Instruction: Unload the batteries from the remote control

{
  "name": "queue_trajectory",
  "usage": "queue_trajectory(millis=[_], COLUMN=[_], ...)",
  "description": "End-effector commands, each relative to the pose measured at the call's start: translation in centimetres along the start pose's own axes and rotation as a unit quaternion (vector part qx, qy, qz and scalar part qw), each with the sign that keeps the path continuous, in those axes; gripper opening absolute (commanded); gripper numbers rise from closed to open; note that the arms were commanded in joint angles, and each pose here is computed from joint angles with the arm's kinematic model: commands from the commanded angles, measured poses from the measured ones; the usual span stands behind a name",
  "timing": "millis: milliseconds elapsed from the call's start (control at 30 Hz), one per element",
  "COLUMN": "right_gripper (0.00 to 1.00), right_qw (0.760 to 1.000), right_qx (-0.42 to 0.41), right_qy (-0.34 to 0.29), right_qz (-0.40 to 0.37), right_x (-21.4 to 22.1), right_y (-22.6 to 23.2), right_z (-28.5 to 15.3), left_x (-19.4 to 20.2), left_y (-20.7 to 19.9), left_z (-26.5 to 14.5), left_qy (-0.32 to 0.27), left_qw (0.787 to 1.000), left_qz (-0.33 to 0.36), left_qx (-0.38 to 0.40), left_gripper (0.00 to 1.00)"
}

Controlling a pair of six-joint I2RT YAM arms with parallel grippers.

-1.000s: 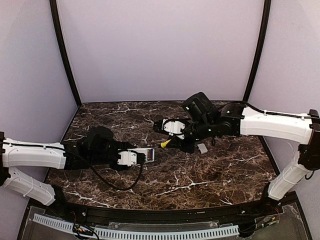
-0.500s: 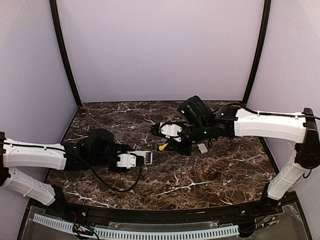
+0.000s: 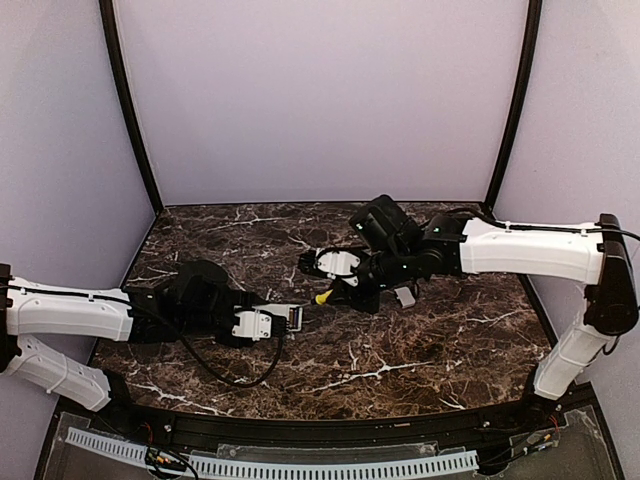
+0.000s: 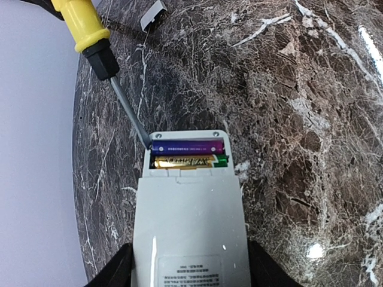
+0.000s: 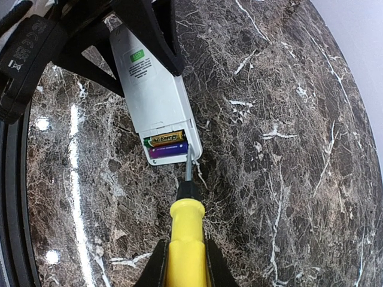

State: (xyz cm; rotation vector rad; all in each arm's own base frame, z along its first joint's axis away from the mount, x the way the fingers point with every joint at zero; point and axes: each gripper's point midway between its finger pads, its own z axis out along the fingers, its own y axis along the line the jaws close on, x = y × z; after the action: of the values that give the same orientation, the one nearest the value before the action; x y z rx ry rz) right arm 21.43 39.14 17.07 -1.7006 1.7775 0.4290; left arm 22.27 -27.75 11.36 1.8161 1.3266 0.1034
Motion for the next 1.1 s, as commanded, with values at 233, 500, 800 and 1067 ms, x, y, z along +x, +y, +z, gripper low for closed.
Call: queue_trajectory(millis=[233, 500, 800, 1067], right_gripper=[0.00, 0.00, 0.00, 0.00], right_qw=[0.999, 0.998, 0.996, 0.995], right_qx=[-0.038, -0.055, -0.084, -0.095], right_qy=[0.020, 0.019, 0.022, 0.033], right_qz=[0.006, 0.012, 0.020, 0.022], right_x=[0.8, 0.7, 0.4, 1.1], right_y=[1.5, 1.9, 2.6, 3.1], right_z=[1.2, 1.6, 2.3, 2.5], left_x=[-2.1, -2.5, -2.4, -2.1], left_y=[2.5, 2.8, 3.1, 3.0], left_z=[-0.7, -1.2, -1.3, -1.1], left_qy=[-0.035, -0.044, -0.042, -0.034], left_qw=[0.998, 0.997, 0.996, 0.996], left_qz=[0.020, 0.015, 0.019, 0.026], left_qx=[-0.055, -0.061, -0.070, -0.073], left_gripper=[0.01, 0.01, 0.01, 0.00])
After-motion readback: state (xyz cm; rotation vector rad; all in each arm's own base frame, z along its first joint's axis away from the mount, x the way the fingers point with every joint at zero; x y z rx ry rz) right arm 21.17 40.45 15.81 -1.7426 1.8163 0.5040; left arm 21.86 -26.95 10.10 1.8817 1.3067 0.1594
